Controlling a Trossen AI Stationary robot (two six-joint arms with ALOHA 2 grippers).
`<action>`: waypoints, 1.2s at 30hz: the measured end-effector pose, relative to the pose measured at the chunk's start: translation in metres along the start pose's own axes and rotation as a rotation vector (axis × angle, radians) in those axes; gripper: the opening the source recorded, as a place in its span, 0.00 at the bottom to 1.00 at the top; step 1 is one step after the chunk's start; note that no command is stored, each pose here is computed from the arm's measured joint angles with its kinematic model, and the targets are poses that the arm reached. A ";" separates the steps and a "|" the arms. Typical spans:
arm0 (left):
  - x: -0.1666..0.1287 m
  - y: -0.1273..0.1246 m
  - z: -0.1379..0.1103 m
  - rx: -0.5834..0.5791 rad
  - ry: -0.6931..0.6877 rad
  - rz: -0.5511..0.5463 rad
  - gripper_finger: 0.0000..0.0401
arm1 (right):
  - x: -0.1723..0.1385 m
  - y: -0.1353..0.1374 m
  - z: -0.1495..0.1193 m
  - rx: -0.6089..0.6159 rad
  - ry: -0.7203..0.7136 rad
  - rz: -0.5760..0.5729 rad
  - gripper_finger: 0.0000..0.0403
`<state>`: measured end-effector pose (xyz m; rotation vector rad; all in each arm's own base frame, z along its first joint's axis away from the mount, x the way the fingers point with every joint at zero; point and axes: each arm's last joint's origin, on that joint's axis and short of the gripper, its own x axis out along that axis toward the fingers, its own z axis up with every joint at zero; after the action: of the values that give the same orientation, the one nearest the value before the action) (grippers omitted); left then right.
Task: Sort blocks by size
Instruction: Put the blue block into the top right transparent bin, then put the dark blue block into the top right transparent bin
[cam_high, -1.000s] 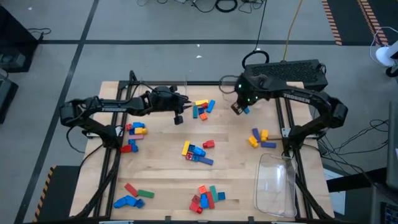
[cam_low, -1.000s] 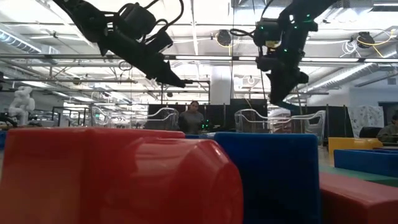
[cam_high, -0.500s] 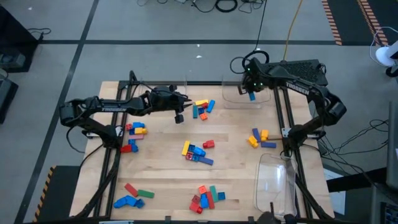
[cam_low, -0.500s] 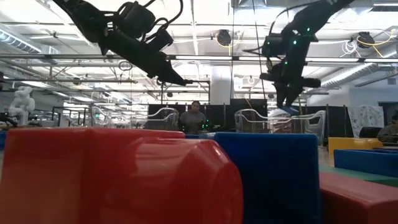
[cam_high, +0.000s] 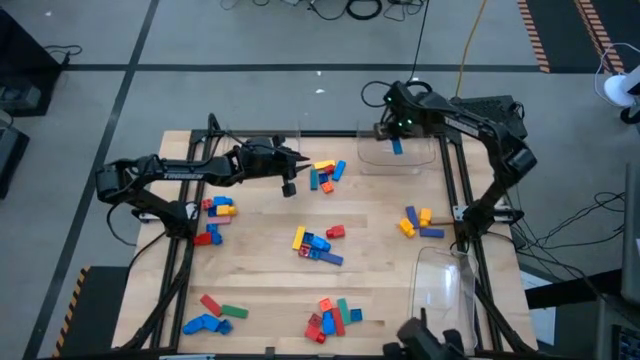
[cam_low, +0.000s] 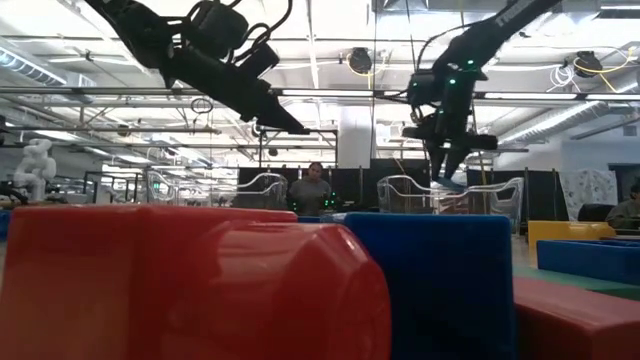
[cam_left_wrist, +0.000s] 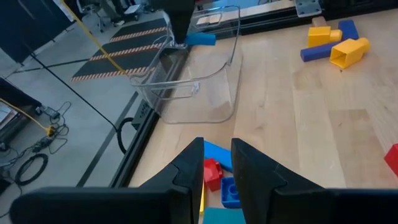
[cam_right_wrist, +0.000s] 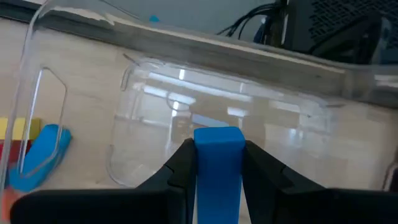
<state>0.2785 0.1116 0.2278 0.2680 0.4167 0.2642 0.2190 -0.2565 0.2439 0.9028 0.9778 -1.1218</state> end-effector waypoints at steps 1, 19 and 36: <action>0.000 0.000 0.000 0.000 0.000 0.000 0.21 | 0.004 0.003 0.004 -0.004 0.018 -0.010 0.19; 0.000 -0.001 -0.002 -0.003 0.021 -0.008 0.21 | 0.045 0.025 0.028 -0.059 0.116 -0.054 0.35; 0.000 0.001 0.003 -0.001 -0.035 0.014 0.21 | -0.011 0.023 0.006 -0.228 0.159 -0.061 0.46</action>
<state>0.2796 0.1121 0.2312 0.2742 0.3805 0.2727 0.2410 -0.2538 0.2581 0.7893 1.2447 -0.9760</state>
